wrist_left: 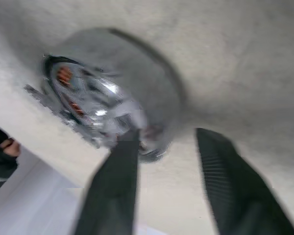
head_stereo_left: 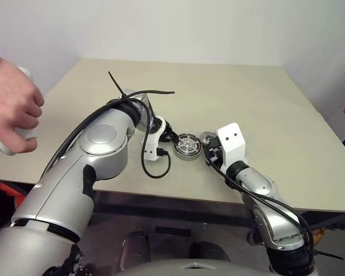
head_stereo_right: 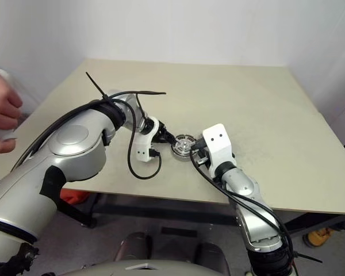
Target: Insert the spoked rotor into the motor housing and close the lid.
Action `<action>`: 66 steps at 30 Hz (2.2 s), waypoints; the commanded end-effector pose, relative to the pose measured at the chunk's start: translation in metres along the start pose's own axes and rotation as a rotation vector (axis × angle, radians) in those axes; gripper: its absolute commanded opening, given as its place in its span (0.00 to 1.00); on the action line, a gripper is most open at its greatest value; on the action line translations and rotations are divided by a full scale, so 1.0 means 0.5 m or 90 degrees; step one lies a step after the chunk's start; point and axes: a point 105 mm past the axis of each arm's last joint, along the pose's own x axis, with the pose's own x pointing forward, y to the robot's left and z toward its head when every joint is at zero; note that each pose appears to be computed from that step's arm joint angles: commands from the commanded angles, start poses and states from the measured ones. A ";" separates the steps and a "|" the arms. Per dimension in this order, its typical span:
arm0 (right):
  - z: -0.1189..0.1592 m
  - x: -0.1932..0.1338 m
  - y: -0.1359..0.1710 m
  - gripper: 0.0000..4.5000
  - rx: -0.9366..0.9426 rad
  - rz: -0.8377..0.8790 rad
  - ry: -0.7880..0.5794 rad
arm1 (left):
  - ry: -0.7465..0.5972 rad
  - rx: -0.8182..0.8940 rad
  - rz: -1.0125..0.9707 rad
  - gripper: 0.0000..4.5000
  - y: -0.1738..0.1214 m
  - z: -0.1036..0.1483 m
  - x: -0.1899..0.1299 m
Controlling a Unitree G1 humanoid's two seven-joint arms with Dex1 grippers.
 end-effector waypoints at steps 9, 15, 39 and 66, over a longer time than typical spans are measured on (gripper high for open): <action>0.021 0.002 -0.019 0.33 0.016 -0.020 -0.038 | 0.091 -0.060 0.098 0.52 0.036 -0.055 -0.045; 0.021 0.000 -0.057 0.33 0.089 -0.052 -0.066 | 0.148 -0.331 0.262 0.52 0.048 -0.073 -0.096; -0.040 -0.014 -0.151 0.33 0.464 -0.088 -0.023 | -0.104 -1.419 0.820 0.52 -0.042 -0.025 -0.125; -0.091 0.010 -0.112 0.91 0.784 -0.016 0.053 | -0.082 -1.541 0.770 0.53 -0.052 0.081 -0.108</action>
